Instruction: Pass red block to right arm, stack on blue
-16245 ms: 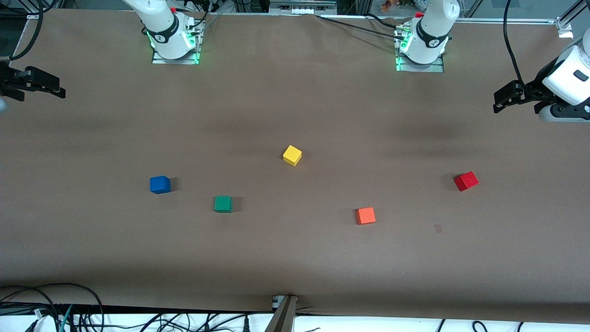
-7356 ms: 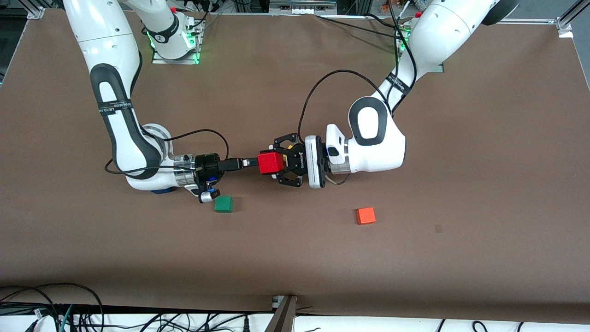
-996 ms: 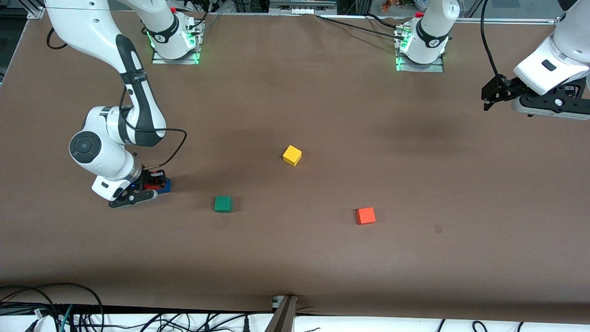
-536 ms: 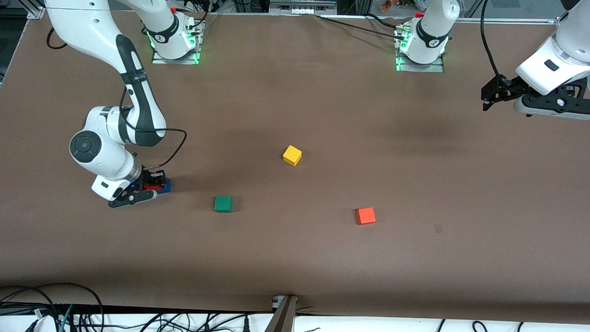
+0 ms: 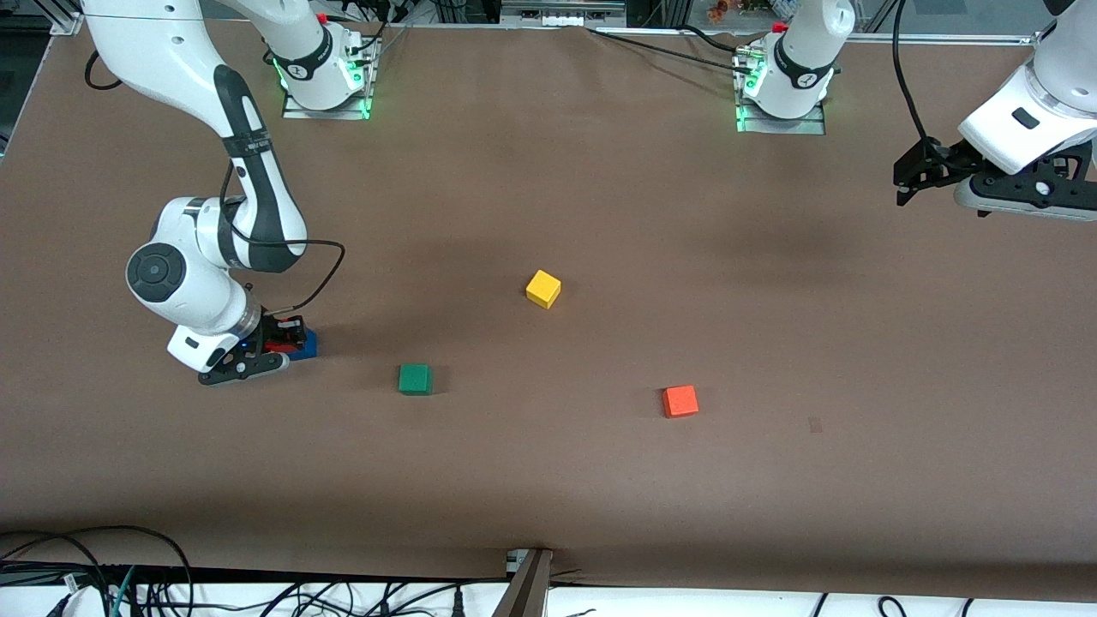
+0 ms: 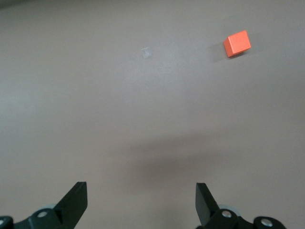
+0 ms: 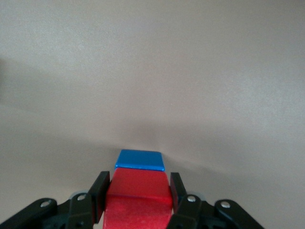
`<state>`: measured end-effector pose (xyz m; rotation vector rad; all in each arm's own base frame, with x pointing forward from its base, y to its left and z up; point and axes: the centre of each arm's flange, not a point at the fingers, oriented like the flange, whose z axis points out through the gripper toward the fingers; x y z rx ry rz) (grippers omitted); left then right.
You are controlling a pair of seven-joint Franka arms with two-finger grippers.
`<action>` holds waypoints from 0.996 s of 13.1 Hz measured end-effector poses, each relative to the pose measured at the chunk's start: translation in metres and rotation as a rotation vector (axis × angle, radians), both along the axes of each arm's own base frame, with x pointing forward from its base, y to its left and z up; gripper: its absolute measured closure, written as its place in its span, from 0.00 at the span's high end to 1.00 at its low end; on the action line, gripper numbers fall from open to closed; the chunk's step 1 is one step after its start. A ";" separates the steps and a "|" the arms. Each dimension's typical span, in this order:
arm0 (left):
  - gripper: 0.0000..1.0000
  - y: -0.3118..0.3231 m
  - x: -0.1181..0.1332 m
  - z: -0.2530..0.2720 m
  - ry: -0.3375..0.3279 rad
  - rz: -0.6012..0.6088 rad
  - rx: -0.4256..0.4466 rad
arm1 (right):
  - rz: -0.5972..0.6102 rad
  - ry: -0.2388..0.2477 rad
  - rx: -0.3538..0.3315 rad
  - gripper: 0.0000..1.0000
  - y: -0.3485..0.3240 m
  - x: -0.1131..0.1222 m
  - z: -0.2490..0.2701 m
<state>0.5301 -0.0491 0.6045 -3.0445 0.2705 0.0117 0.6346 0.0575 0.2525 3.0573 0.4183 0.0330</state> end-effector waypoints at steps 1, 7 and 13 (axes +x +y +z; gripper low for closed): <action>1.00 0.000 0.000 0.000 0.000 0.000 0.000 | 0.000 0.000 0.000 0.56 0.000 0.000 0.000; 1.00 -0.002 0.000 0.000 0.000 -0.003 0.000 | -0.002 -0.005 0.000 0.82 -0.001 0.001 0.001; 1.00 -0.002 0.000 0.000 0.000 -0.003 0.000 | -0.010 0.009 0.009 1.00 -0.003 0.015 0.042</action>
